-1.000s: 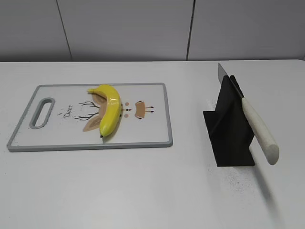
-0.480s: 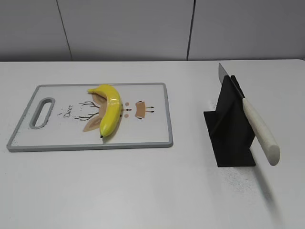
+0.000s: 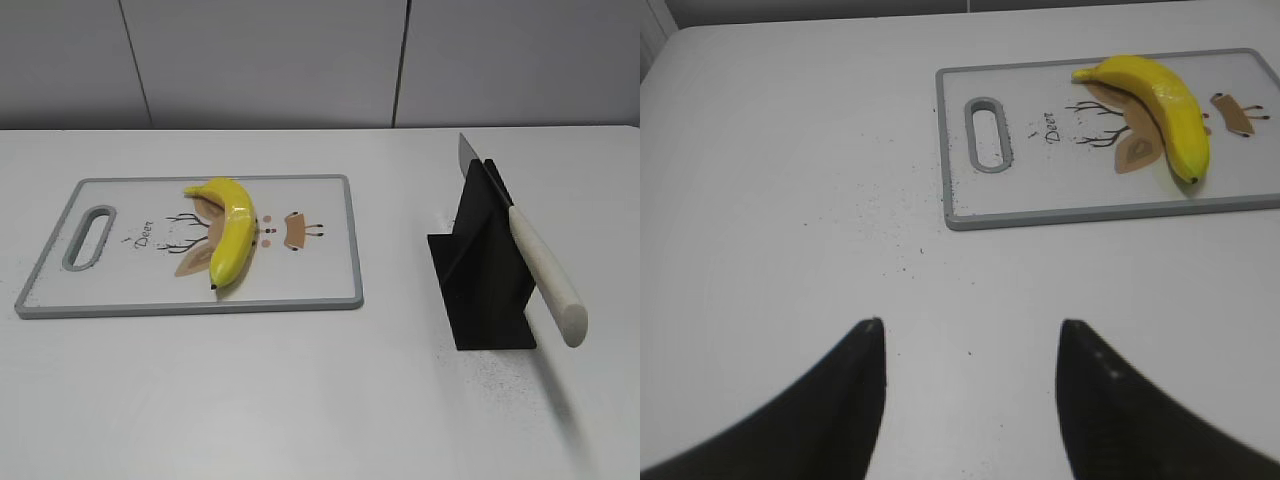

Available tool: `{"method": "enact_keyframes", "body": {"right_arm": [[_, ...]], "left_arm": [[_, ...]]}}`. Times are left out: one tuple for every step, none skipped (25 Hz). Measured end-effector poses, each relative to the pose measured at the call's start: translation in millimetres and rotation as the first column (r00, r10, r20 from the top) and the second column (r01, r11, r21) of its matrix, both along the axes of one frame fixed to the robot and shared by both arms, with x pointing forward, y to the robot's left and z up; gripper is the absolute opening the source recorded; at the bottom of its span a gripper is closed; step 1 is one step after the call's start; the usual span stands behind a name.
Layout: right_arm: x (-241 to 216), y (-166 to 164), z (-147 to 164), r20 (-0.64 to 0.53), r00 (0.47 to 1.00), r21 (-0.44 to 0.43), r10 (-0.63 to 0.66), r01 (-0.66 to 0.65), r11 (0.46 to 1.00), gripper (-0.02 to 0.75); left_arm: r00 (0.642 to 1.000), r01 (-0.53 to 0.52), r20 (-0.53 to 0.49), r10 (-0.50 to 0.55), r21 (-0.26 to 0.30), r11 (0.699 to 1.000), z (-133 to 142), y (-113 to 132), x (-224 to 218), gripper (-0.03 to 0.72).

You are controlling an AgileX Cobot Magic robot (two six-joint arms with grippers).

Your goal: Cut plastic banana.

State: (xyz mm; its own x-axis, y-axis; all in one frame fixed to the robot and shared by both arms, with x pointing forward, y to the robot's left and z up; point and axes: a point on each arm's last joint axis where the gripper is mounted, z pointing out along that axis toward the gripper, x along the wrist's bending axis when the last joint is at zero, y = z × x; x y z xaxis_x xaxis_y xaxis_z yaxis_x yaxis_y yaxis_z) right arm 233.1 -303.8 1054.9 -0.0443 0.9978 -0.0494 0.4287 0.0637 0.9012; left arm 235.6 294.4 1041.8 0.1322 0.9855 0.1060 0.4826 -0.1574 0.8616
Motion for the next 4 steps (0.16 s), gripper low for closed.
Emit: {"method": "enact_keyframes", "body": {"right_arm": [[0.0,0.0,0.0,0.000,1.000,0.000,0.000,0.000,1.000,0.584],[0.0,0.1,0.0,0.000,1.000,0.001,0.000,0.000,1.000,0.584],[0.0,0.1,0.0,0.000,1.000,0.001,0.000,0.000,1.000,0.584],[0.0,0.1,0.0,0.000,1.000,0.001,0.000,0.000,1.000,0.584]], "left_arm": [[1.000,0.000,0.000,0.000,0.000,1.000,0.0,0.0,0.0,0.535],[1.000,0.000,0.000,0.000,0.000,1.000,0.0,0.0,0.0,0.535],[1.000,0.000,0.000,0.000,0.000,1.000,0.0,0.0,0.0,0.535],[1.000,0.000,0.000,0.000,0.000,1.000,0.0,0.0,0.0,0.535]]}}
